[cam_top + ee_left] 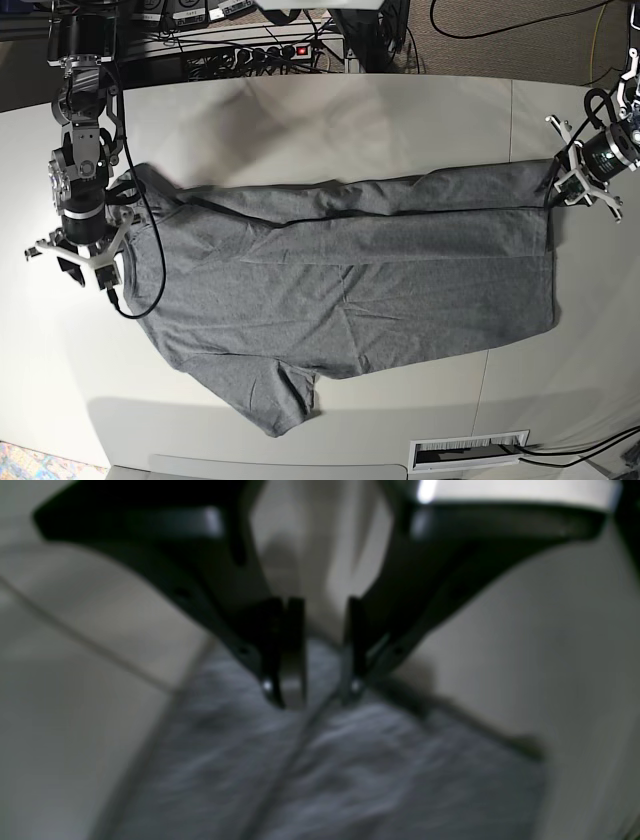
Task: Fold the T-shirt properly
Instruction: 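Lift the collar edge and carry it toward the hem with both grippers, then lower the folded collar edge onto the shirt and open both grippers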
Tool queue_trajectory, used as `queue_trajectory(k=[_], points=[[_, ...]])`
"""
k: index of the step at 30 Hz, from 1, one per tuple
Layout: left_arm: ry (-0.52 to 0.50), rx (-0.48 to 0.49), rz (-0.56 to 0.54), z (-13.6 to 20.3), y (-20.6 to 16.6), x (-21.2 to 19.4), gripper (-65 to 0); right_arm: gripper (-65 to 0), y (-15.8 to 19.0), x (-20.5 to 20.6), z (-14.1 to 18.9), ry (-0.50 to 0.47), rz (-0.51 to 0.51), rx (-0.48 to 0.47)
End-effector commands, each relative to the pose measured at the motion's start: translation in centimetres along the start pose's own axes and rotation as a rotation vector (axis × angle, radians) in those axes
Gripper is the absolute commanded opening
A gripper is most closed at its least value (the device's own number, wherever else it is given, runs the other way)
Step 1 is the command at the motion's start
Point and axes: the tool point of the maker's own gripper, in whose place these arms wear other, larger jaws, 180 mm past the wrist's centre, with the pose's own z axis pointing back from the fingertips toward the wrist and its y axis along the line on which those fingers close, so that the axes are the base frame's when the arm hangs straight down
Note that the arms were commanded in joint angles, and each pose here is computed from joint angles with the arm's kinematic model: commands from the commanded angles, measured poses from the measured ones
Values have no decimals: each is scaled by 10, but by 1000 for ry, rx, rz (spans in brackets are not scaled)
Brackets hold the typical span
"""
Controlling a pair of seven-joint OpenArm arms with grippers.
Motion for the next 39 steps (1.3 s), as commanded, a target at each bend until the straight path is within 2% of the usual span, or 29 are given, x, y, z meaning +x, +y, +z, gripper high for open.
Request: queue_trajectory(k=[1,4,7,10,12,14,18,22,25,30,33,39], points=[[-58,-7,-7,5,7,18,-518,-474,-15,6,1,-8,0,-37],[-119,-60,17,5,-3,37,-590,-475,-2,-7,1,66,-25,35],[-160,-61,18,5,-4,51,-650,-500,25,-4,4,54,-88,187],[-169,-41,15,5,0,54,-650,-559,48,11,9,-9,-159,312],[-169,9,12,5,9,54,-650,-614,57,15,11,-23,-172,338],[-171,18,14,4,10,54,-650,-650,73,17,15,-23,-190,391],[-194,-43,49,1,-6,57,-650,-650,103,21,25,-32,-227,487],[-180,-55,73,-5,-15,53,-650,-650,121,12,31,11,-192,531],[-141,-77,69,-10,-24,46,-650,-650,127,-1,32,44,-142,519],[-54,-158,-16,-18,-52,27,-650,-650,129,-35,19,145,-94,492],[-29,-136,-36,-19,-50,21,-650,-650,125,-50,12,177,-50,456],[18,-113,-87,-12,-36,11,-650,-650,105,-51,3,170,50,360]])
